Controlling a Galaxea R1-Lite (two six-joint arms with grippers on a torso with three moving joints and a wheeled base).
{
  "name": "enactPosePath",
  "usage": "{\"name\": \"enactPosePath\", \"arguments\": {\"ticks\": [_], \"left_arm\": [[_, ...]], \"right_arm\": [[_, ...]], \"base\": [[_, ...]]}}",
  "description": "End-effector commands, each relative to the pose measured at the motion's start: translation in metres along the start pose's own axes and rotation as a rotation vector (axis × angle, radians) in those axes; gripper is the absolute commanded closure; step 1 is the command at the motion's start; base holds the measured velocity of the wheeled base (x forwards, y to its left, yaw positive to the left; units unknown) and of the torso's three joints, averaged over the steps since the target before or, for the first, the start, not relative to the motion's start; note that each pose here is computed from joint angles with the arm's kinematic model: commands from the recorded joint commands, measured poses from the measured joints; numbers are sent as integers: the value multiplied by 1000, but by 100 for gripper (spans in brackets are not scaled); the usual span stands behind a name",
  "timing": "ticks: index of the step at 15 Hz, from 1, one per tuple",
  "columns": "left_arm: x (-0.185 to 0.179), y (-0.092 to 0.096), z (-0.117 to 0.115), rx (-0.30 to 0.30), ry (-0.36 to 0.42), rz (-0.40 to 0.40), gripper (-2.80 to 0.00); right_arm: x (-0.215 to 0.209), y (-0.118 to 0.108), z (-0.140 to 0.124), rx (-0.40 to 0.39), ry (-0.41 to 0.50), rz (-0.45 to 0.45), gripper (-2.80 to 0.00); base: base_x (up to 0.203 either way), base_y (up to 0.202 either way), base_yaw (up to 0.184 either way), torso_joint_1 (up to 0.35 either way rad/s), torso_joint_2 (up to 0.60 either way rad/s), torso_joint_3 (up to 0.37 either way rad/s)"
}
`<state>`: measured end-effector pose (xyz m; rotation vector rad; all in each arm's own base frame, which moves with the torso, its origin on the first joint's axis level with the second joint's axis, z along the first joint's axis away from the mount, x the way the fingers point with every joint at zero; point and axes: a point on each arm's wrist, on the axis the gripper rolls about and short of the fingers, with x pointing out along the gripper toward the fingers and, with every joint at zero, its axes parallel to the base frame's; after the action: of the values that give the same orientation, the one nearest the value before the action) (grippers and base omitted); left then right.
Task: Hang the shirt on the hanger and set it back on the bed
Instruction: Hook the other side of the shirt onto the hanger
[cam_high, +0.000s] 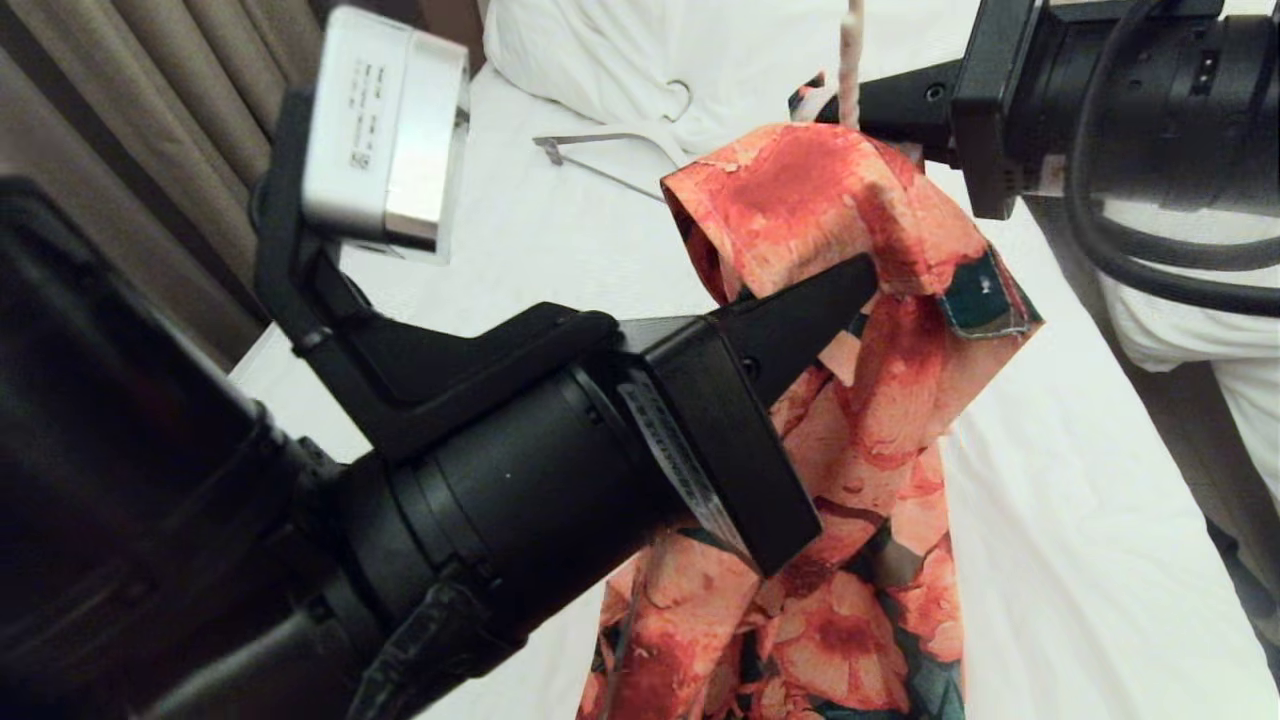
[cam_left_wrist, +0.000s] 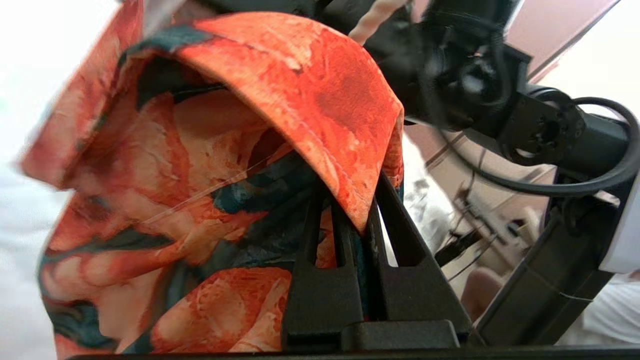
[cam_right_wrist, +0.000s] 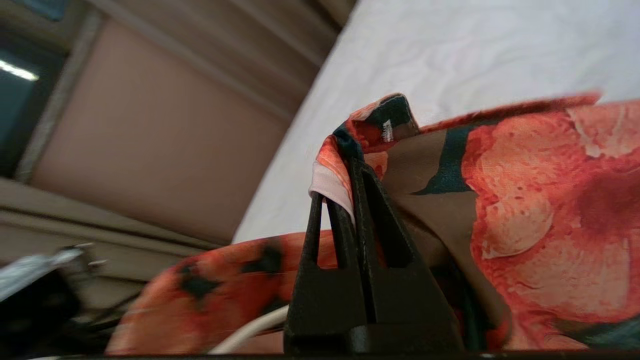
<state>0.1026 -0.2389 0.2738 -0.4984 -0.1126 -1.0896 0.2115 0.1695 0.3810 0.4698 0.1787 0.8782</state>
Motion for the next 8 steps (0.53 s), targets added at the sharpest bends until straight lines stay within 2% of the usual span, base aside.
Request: {"name": "enactPosePath", "arguments": {"ticks": [1,4,8], "left_arm": [[4,4,-19,-4,1,-31,0],[4,4,-23,-2,-73,-92,0],[1,1,-15,8,-151,-121,0]], "right_arm": [[-10,12,3,-3,-13,38,0],[-18,31,-1,1,19,96,0],[-31,45,-7,10,75,131,0]], "base": [[0,0,0,0,0,0],[0,0,0,0,0,0],[0,0,0,0,0,0]]}}
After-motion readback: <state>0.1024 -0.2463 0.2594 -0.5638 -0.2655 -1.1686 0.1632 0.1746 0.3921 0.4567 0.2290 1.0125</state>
